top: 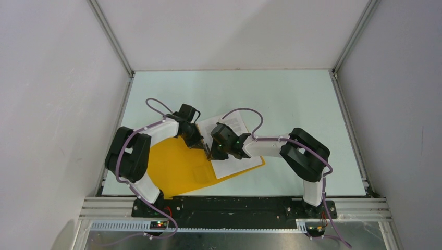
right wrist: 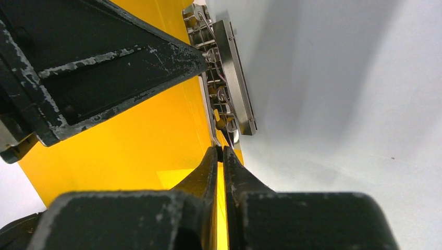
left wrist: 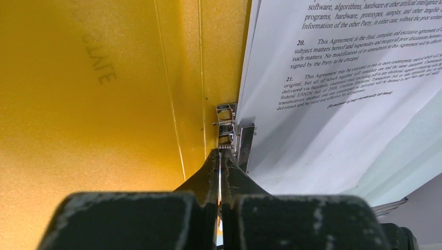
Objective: Put the files into the folder
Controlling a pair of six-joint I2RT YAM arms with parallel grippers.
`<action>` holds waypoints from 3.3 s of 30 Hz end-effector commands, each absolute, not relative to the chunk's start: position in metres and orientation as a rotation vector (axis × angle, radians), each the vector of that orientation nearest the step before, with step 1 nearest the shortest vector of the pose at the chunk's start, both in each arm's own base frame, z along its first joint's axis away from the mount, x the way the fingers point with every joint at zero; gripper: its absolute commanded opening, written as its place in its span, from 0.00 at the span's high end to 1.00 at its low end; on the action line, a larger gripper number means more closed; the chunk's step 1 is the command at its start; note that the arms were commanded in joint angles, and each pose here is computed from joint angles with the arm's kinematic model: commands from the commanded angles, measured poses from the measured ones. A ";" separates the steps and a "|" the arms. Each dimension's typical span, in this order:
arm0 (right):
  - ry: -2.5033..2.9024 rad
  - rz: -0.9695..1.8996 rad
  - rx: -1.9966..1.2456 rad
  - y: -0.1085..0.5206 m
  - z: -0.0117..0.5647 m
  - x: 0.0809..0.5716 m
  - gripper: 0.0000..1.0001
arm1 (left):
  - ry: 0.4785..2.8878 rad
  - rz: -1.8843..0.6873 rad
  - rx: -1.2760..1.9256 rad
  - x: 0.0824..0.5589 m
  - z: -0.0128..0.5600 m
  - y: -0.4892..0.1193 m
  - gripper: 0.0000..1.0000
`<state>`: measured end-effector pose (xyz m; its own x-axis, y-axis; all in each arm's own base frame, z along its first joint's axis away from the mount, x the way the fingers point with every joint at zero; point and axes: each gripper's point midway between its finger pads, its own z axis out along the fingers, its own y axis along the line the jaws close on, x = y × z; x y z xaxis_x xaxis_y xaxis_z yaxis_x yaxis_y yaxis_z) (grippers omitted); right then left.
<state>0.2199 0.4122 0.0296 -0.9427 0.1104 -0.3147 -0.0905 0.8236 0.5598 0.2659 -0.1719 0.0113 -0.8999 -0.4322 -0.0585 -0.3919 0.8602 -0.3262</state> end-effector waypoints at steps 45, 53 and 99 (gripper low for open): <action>2.848 0.582 -0.179 0.373 -0.026 0.179 1.00 | 2.913 -0.072 -0.962 0.202 -0.055 -0.129 1.00; 2.830 0.605 -0.183 0.378 -0.016 0.182 1.00 | 2.914 -0.066 -0.952 0.202 -0.056 -0.128 1.00; 2.494 0.378 -0.318 0.364 0.065 0.241 0.44 | 2.608 -0.269 -0.534 0.311 0.116 -0.132 0.06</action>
<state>0.2144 0.3637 0.0311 -0.8918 -0.0805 -0.4452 -0.2352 0.9231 0.3042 0.2911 -0.1632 0.0585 -0.8704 -0.4312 -0.2377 -0.3644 0.8888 -0.2779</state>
